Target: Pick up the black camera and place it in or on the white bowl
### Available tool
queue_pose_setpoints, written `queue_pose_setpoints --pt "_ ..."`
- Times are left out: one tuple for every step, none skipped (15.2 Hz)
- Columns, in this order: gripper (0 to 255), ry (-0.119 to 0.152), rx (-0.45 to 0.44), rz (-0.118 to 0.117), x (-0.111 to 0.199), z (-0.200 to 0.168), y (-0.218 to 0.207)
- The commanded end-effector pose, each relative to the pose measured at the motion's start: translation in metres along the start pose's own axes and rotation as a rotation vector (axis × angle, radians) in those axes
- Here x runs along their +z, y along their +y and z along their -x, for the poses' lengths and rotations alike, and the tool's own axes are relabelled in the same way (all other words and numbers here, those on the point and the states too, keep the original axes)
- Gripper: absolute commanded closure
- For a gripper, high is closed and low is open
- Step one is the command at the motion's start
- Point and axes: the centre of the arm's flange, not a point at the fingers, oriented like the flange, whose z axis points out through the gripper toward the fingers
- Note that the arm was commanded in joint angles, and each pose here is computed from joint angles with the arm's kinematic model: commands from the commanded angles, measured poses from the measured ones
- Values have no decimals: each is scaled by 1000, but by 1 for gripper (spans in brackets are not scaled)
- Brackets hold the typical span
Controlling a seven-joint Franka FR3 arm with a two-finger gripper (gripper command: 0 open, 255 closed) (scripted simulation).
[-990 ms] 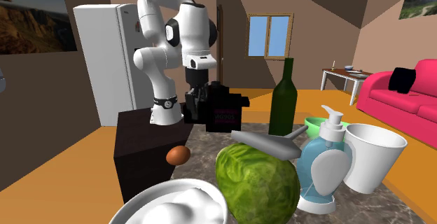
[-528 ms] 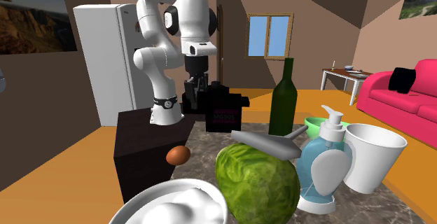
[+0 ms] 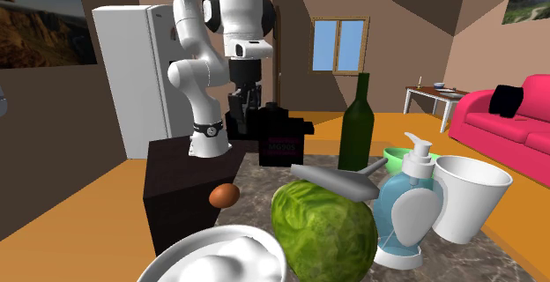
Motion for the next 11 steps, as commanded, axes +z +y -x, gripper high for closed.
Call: queue_pose_setpoints --pt "255 -1 0 1 -1 -5 26" --pt "255 -1 0 1 -1 -8 39" --pt "255 -1 0 1 -2 -12 52" --pt "255 -1 0 1 -2 -15 64" --pt "255 -1 0 1 -3 -19 77" --pt "255 -1 0 1 -3 -22 90" --pt "255 -1 0 1 -3 -26 102" --pt "255 -1 0 1 -4 -29 115" --pt "255 -1 0 1 -4 -32 128" --pt "255 -1 0 1 -4 -36 141" --pt "255 -1 0 1 -5 -39 153"
